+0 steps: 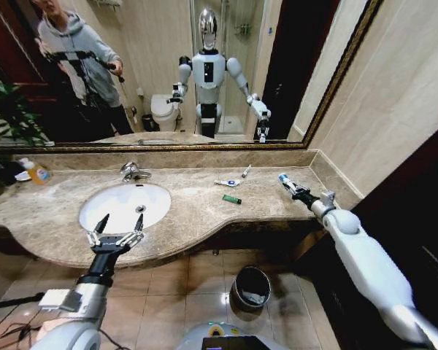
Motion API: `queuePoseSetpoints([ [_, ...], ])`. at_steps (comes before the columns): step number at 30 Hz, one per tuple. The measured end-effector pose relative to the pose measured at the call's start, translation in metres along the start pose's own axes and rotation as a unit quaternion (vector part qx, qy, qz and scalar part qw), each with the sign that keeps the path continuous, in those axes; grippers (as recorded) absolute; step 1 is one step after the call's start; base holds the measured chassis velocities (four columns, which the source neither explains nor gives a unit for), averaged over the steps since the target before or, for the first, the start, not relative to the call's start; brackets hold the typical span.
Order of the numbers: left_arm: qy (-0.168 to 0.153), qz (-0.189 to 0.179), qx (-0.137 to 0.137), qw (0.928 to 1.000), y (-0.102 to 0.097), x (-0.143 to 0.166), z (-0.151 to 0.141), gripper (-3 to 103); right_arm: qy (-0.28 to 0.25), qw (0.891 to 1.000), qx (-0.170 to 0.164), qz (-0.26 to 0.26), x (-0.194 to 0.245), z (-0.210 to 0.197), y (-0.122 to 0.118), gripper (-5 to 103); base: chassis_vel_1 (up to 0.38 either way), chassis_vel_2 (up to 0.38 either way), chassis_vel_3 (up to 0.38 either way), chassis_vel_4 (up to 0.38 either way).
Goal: Pick up the trash from the sink and place it in the trash bin.
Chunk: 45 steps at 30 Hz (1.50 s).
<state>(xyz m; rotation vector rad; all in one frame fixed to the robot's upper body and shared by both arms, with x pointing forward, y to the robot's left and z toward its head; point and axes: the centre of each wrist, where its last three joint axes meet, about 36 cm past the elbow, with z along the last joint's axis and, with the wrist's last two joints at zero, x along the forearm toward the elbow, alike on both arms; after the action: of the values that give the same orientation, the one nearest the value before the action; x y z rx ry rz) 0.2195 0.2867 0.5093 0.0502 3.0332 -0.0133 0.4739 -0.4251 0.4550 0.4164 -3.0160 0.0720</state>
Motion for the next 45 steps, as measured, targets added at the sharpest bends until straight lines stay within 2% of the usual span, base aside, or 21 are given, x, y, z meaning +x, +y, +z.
queuePoseSetpoints([
  [1,0.000,0.000,0.000,1.0000,0.000,0.000,0.000,100,0.000,1.000,0.000,0.000,0.000,0.000,0.000,22,0.000,0.000,0.000,0.000],
  [3,0.000,0.000,0.000,1.0000,0.000,0.000,0.000,100,-0.022,1.000,-0.017,-0.004,0.016,-0.006,0.023,22,0.000,0.000,0.000,0.000],
  [5,0.000,0.000,0.000,1.0000,0.000,0.000,0.000,100,-0.028,0.999,-0.021,-0.004,0.019,-0.006,0.027,22,0.000,0.000,0.000,0.000],
  [8,0.000,0.000,0.000,1.0000,0.000,0.000,0.000,100,-0.073,0.996,-0.049,0.011,0.051,-0.009,0.059,22,0.000,0.000,0.000,0.000],
  [13,0.000,0.000,0.000,1.0000,0.000,0.000,0.000,100,-0.092,0.993,-0.069,0.033,0.075,-0.002,0.076,22,0.000,0.000,0.000,0.000],
  [15,0.000,0.000,0.000,1.0000,0.000,0.000,0.000,100,-0.098,0.989,-0.089,0.063,0.099,0.017,0.094,22,0.000,0.000,0.000,0.000],
  [17,0.000,0.000,0.000,1.0000,0.000,0.000,0.000,100,-0.097,0.985,-0.084,0.118,0.144,0.058,0.124,22,0.000,0.000,0.000,0.000],
  [18,0.000,0.000,0.000,1.0000,0.000,0.000,0.000,100,-0.097,0.985,-0.084,0.118,0.144,0.058,0.124,22,0.000,0.000,0.000,0.000],
  [21,0.000,0.000,0.000,1.0000,0.000,0.000,0.000,100,-0.085,0.985,-0.087,0.125,0.172,0.085,0.139,22,0.000,0.000,0.000,0.000],
  [23,0.000,0.000,0.000,1.0000,0.000,0.000,0.000,100,-0.060,0.986,-0.080,0.134,0.190,0.118,0.151,22,0.000,0.000,0.000,0.000],
  [24,0.000,0.000,0.000,1.0000,0.000,0.000,0.000,100,-0.060,0.986,-0.080,0.134,0.190,0.118,0.151,22,0.000,0.000,0.000,0.000],
  [30,0.000,0.000,0.000,1.0000,0.000,0.000,0.000,100,-0.029,0.984,-0.098,0.148,0.203,0.177,0.195,22,0.000,0.000,0.000,0.000],
  [32,0.000,0.000,0.000,1.0000,0.000,0.000,0.000,100,-0.012,0.985,-0.094,0.145,0.207,0.205,0.207,22,0.000,0.000,0.000,0.000],
  [34,0.000,0.000,0.000,1.0000,0.000,0.000,0.000,100,-0.009,0.985,-0.091,0.145,0.207,0.213,0.209,22,0.000,0.000,0.000,0.000],
  [35,0.000,0.000,0.000,1.0000,0.000,0.000,0.000,100,-0.001,0.986,-0.079,0.145,0.208,0.235,0.214,22,0.000,0.000,0.000,0.000],
  [37,0.000,0.000,0.000,1.0000,0.000,0.000,0.000,100,0.003,0.987,-0.072,0.147,0.208,0.247,0.215,22,0.000,0.000,0.000,0.000],
  [39,0.000,0.000,0.000,1.0000,0.000,0.000,0.000,100,0.016,0.987,-0.054,0.153,0.207,0.279,0.217,22,0.000,0.000,0.000,0.000],
  [40,0.000,0.000,0.000,1.0000,0.000,0.000,0.000,100,0.016,0.987,-0.054,0.153,0.207,0.279,0.217,22,0.000,0.000,0.000,0.000],
  [43,0.000,0.000,0.000,1.0000,0.000,0.000,0.000,100,0.051,0.989,-0.001,0.139,0.211,0.332,0.211,22,0.000,0.000,0.000,0.000],
  [45,0.000,0.000,0.000,1.0000,0.000,0.000,0.000,100,0.055,0.989,0.004,0.137,0.211,0.337,0.210,22,0.000,0.000,0.000,0.000],
])
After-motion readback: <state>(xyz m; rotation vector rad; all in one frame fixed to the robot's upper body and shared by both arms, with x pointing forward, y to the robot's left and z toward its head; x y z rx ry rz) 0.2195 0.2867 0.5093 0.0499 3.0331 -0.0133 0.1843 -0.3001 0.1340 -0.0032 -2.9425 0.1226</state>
